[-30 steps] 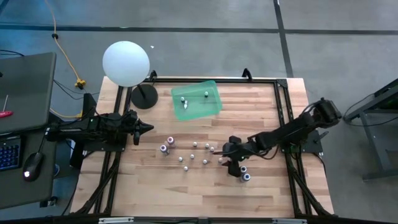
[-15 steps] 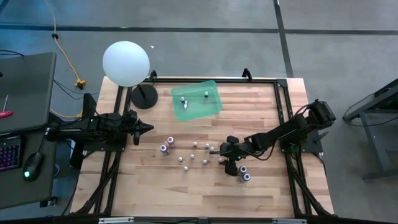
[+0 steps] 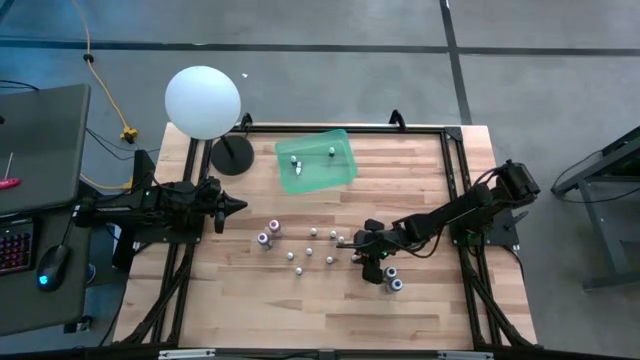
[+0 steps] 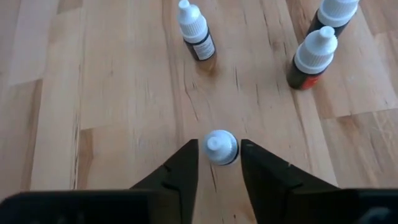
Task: Pick & Place food coloring
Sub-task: Put the small purple dye bottle in the green bin
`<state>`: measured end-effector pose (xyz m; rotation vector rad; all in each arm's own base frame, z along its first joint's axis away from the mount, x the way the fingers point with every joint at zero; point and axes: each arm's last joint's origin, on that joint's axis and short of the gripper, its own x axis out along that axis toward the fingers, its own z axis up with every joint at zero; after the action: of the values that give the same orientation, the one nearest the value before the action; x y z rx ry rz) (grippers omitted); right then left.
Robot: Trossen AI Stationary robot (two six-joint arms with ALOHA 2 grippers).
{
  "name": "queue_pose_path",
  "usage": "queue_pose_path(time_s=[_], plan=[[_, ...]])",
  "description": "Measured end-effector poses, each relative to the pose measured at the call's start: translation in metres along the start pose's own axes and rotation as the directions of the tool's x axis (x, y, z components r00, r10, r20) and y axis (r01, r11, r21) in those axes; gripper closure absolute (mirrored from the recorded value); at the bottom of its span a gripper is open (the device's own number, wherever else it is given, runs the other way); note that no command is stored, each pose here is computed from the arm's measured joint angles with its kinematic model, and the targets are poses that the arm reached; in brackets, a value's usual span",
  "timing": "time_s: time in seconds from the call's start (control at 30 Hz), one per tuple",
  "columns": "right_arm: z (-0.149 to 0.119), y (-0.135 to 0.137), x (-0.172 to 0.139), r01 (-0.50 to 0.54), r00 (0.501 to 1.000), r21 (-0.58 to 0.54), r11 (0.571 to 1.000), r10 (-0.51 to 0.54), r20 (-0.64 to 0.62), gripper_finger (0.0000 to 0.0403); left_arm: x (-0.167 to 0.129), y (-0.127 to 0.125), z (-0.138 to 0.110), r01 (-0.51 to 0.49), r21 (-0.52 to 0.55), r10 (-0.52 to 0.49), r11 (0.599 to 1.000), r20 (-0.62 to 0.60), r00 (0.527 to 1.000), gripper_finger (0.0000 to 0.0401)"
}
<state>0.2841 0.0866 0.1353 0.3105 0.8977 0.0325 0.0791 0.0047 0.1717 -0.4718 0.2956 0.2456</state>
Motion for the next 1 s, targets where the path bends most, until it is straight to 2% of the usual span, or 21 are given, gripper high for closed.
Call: queue_pose_path(time_s=[0.27,0.6,0.77,1.0], plan=[[0.000,0.000,0.000,-0.001,1.000,0.006,1.000,0.001,0.003,0.0342,0.000,0.000,0.000,0.000,0.000,0.000,1.000,0.000,1.000,0.0401],[0.012,0.003,-0.013,0.053,0.998,0.012,0.999,-0.053,0.030,0.0346,0.000,0.000,0.000,0.000,0.000,0.000,1.000,0.000,1.000,0.0401],[0.038,0.003,-0.035,0.138,0.990,0.003,0.990,-0.138,0.036,0.0347,0.000,0.000,0.000,0.000,0.000,0.000,1.000,0.000,1.000,0.0401],[0.098,-0.016,-0.071,0.315,0.942,0.049,0.948,-0.318,0.107,0.0345,0.000,0.000,0.000,0.000,0.000,0.000,1.000,-0.001,1.000,0.0401]])
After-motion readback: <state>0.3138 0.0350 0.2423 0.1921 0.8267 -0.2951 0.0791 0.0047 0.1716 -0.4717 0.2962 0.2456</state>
